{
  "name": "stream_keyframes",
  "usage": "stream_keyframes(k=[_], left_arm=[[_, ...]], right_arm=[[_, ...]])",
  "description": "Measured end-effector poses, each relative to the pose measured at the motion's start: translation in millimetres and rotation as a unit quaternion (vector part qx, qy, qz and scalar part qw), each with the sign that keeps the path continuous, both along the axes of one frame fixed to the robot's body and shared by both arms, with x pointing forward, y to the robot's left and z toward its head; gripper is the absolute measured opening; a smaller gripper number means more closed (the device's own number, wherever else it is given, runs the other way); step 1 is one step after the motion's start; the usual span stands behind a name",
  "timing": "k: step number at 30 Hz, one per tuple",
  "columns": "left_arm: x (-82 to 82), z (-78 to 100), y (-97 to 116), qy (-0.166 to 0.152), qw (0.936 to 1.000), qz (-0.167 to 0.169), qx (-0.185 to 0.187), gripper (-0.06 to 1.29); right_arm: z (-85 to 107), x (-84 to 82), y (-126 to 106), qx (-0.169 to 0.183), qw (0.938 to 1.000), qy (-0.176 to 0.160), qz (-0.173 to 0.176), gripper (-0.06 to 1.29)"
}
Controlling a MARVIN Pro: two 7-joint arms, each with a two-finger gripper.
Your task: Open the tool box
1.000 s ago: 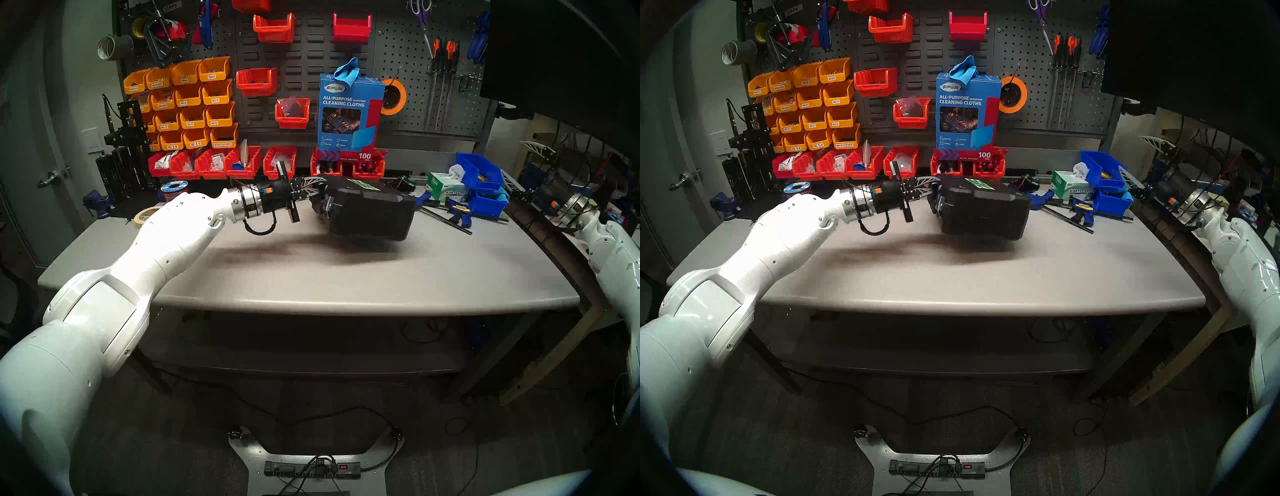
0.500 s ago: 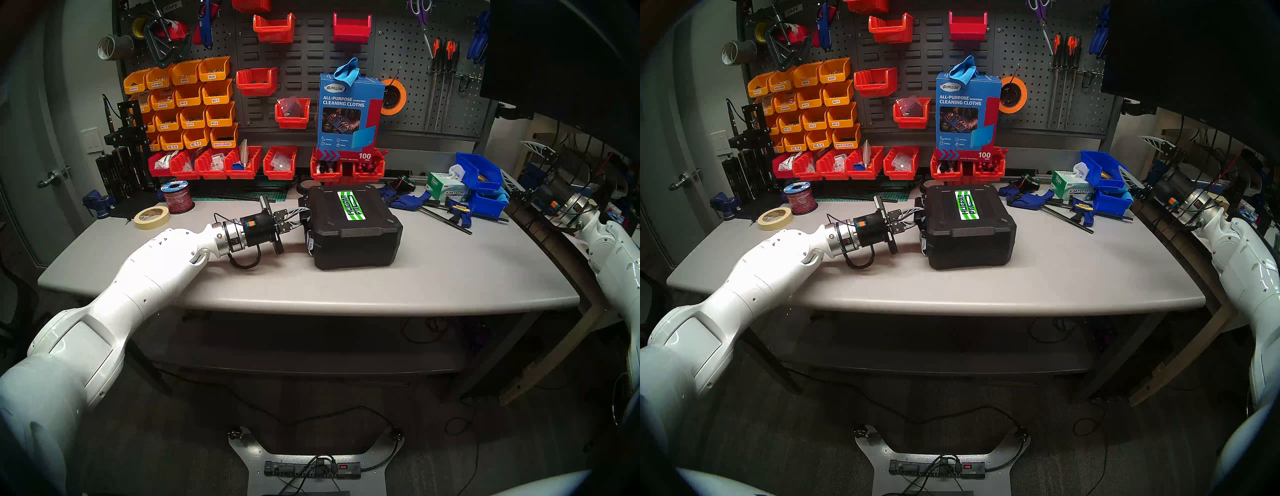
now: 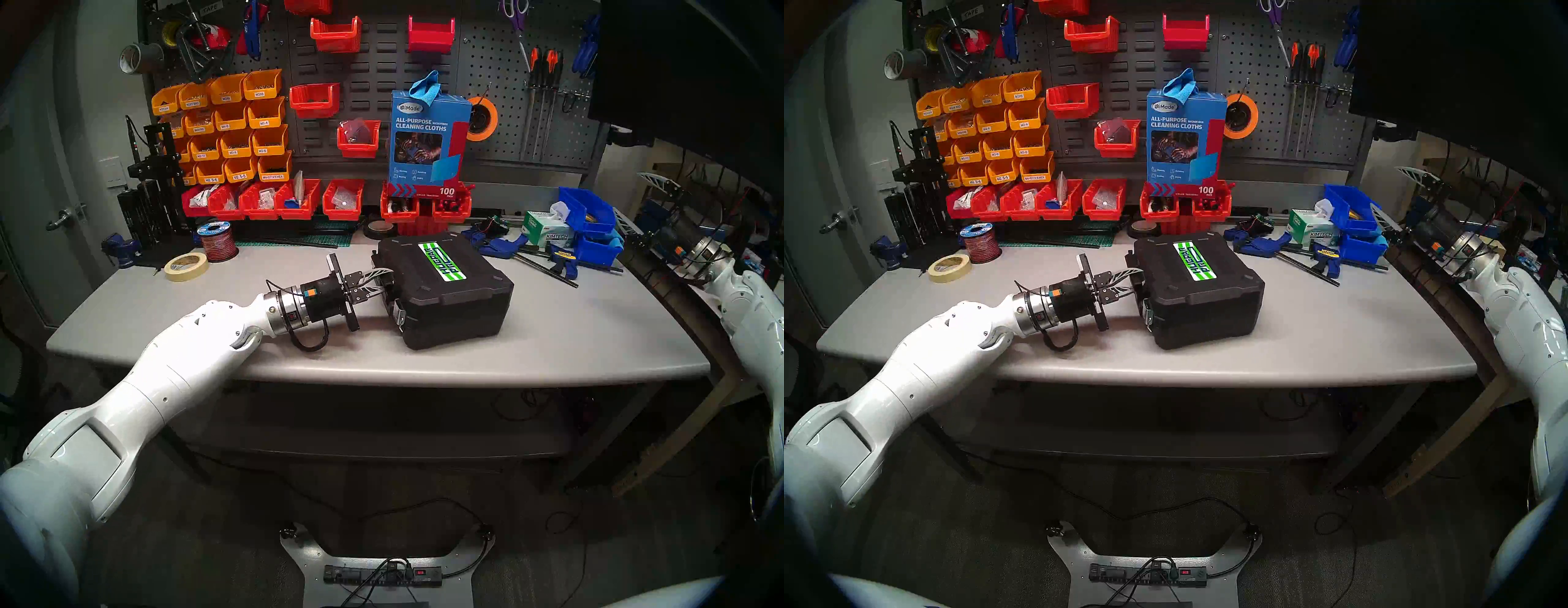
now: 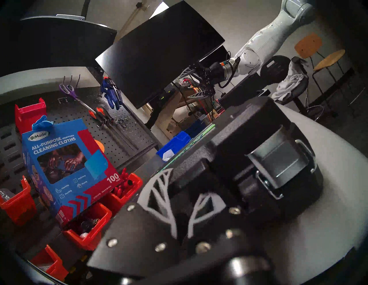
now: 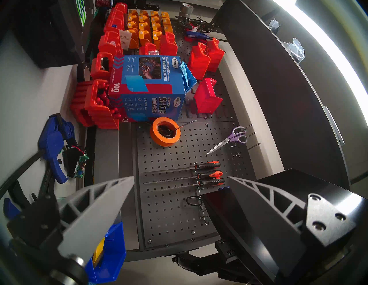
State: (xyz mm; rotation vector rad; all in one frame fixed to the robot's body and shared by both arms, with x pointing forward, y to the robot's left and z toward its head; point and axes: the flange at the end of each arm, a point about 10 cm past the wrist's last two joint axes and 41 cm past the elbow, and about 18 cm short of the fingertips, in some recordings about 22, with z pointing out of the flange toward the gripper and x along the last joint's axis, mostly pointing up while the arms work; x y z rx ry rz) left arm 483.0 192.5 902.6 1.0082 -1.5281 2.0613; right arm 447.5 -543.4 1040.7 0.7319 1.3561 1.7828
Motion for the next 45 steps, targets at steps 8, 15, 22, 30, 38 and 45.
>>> stream_keyframes(k=[8, 15, 22, 30, 38, 45], left_arm=[[-13.5, 12.5, -32.1, 0.007, 0.9993, -0.018, -0.031, 0.02], [-23.8, 32.3, -59.0, 0.010, 0.9984, -0.029, -0.048, 0.02], [-41.0, 40.6, -77.9, 0.023, 0.9991, -0.023, -0.026, 0.02], [-59.3, 34.2, -84.1, 0.034, 0.9988, 0.015, 0.032, 0.02], [-63.4, 16.3, -89.2, 0.047, 0.9933, 0.088, 0.059, 0.02], [-52.4, 8.1, -101.3, 0.055, 0.9851, 0.156, 0.046, 0.02]], right_arm=[[-0.1, 0.0, 0.0, 0.000, 1.0000, 0.000, 0.000, 1.23], [-0.1, 0.0, 0.0, 0.000, 1.0000, 0.000, 0.000, 1.23], [-0.1, 0.0, 0.0, 0.000, 1.0000, 0.000, 0.000, 1.23], [0.0, 0.0, 0.0, 0.000, 1.0000, 0.000, 0.000, 1.23], [0.1, 0.0, 0.0, 0.000, 1.0000, 0.000, 0.000, 1.23], [0.1, 0.0, 0.0, 0.001, 1.0000, 0.000, 0.000, 1.23]])
